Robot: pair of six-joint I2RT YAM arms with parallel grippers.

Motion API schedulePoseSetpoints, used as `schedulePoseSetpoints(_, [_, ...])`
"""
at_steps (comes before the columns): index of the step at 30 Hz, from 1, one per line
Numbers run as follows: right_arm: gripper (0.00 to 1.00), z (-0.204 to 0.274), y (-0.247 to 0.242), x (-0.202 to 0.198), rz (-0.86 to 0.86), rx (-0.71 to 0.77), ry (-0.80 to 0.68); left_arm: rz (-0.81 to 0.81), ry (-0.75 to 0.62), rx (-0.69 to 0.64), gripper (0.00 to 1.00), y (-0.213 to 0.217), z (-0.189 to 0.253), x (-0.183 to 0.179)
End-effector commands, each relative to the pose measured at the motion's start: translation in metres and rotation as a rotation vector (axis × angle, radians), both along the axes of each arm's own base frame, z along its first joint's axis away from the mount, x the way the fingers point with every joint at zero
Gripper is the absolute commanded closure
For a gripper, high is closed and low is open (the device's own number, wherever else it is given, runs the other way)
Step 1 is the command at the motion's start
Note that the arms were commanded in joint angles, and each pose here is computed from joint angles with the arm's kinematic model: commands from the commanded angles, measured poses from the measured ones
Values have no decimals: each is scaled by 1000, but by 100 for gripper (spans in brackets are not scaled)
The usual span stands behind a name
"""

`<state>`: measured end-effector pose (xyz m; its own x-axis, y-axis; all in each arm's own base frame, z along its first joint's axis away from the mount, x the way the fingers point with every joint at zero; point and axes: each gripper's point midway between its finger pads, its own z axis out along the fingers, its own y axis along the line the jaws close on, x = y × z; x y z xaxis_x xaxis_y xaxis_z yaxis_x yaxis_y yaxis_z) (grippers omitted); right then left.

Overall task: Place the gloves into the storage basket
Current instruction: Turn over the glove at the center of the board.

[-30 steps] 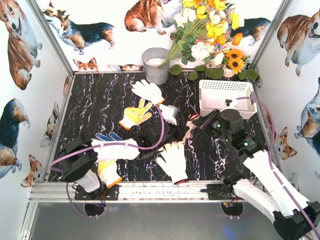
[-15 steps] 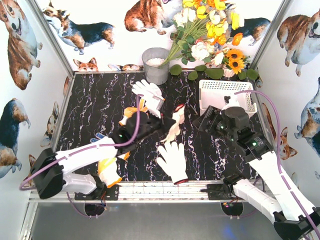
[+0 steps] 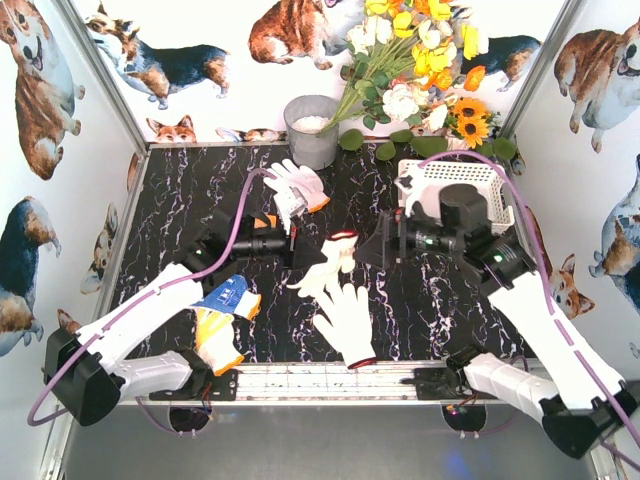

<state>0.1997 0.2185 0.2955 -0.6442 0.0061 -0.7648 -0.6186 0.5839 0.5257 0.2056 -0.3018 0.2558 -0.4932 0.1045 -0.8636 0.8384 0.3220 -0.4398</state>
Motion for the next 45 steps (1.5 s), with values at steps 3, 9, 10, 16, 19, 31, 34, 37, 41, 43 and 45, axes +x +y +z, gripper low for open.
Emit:
schedulePoseSetpoints(3, [15, 25, 32, -17, 260, 22, -131, -234, 9, 6, 100, 4, 17, -39])
schedulePoseSetpoints(9, [15, 28, 49, -21, 334, 35, -165, -276, 17, 21, 100, 6, 17, -46])
schedulePoseSetpoints(10, [18, 30, 52, -24, 353, 46, -163, -275, 19, 29, 100, 7, 16, -46])
schedulePoseSetpoints(16, [81, 36, 66, -29, 398, 90, -158, -235, -8, 41, 100, 8, 16, -38])
schedulePoseSetpoints(19, [100, 30, 66, -10, 299, 74, -151, -155, -37, 63, 100, 12, 14, -24])
schedulePoseSetpoints(31, [100, -22, 29, 121, -238, -100, -79, 495, -201, 82, 0, 119, 28, 84])
schedulePoseSetpoints(34, [100, -15, 10, 155, -294, -88, -101, 594, -201, 58, 0, 144, 27, 105])
schedulePoseSetpoints(37, [100, -7, -1, 175, -291, -142, -174, 669, -186, 52, 0, 164, 19, 122])
schedulePoseSetpoints(41, [100, -20, 7, 183, -190, -207, -252, 714, -200, 79, 0, 176, 6, 130])
schedulePoseSetpoints(43, [100, -45, 18, 182, -133, -222, -248, 718, -202, 100, 0, 178, -2, 130])
schedulePoseSetpoints(45, [100, -76, 37, 174, -57, -228, -210, 710, -199, 119, 0, 179, -8, 129])
